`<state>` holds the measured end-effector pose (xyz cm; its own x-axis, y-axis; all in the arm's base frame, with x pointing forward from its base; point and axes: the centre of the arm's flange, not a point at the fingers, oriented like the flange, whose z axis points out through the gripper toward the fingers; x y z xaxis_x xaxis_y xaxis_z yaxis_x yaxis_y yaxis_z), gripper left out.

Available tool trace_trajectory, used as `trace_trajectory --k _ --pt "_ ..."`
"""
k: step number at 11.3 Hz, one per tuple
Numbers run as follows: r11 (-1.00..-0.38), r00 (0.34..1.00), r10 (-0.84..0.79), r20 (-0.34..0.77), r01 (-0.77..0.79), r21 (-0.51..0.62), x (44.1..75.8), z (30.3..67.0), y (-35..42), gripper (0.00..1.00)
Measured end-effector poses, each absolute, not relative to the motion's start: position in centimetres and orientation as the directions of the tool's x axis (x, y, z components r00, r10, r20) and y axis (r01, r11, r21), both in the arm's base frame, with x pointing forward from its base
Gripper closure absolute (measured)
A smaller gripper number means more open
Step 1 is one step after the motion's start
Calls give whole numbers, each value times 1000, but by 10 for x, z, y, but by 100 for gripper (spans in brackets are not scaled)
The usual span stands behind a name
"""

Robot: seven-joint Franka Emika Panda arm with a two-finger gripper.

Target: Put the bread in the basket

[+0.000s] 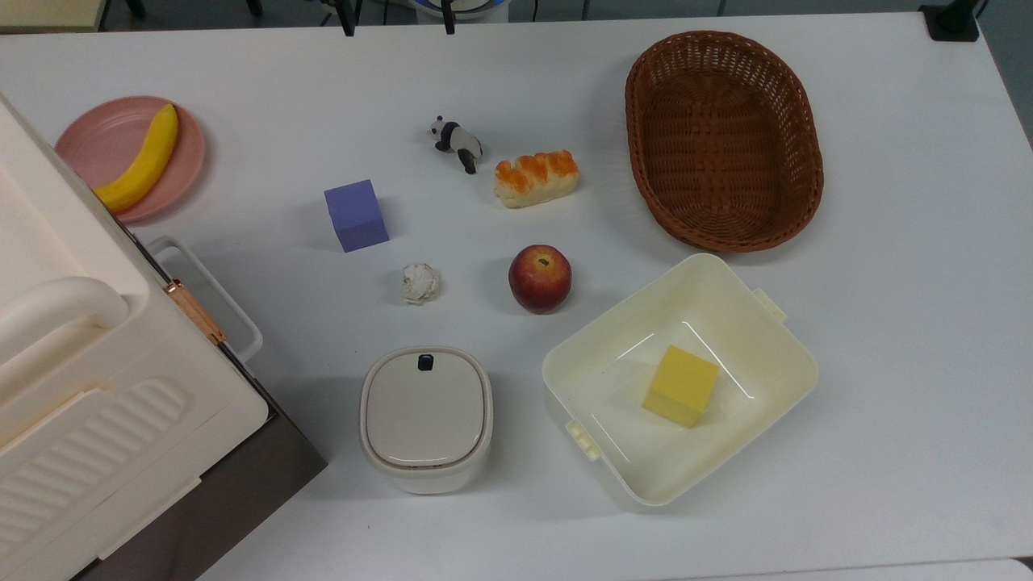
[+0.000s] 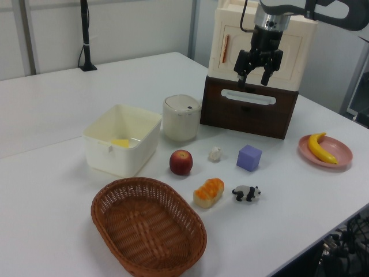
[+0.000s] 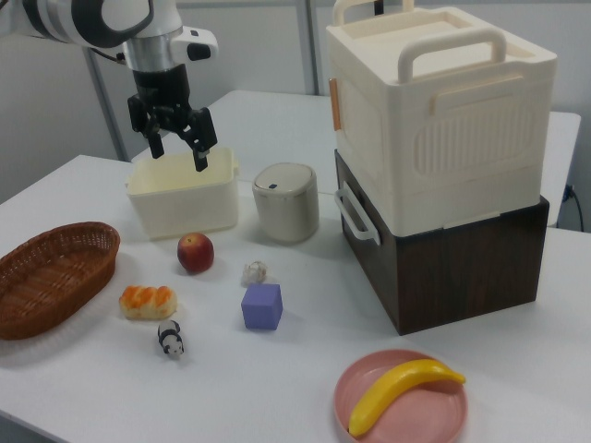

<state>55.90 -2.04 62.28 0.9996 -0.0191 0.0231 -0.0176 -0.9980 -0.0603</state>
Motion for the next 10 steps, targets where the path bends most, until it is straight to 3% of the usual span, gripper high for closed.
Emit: trace_trajectory --k 4,10 --pt "-998 999 37 16 38 -47 552 622 8 0" --pt "-999 999 4 -35 2 -48 547 614 3 0"
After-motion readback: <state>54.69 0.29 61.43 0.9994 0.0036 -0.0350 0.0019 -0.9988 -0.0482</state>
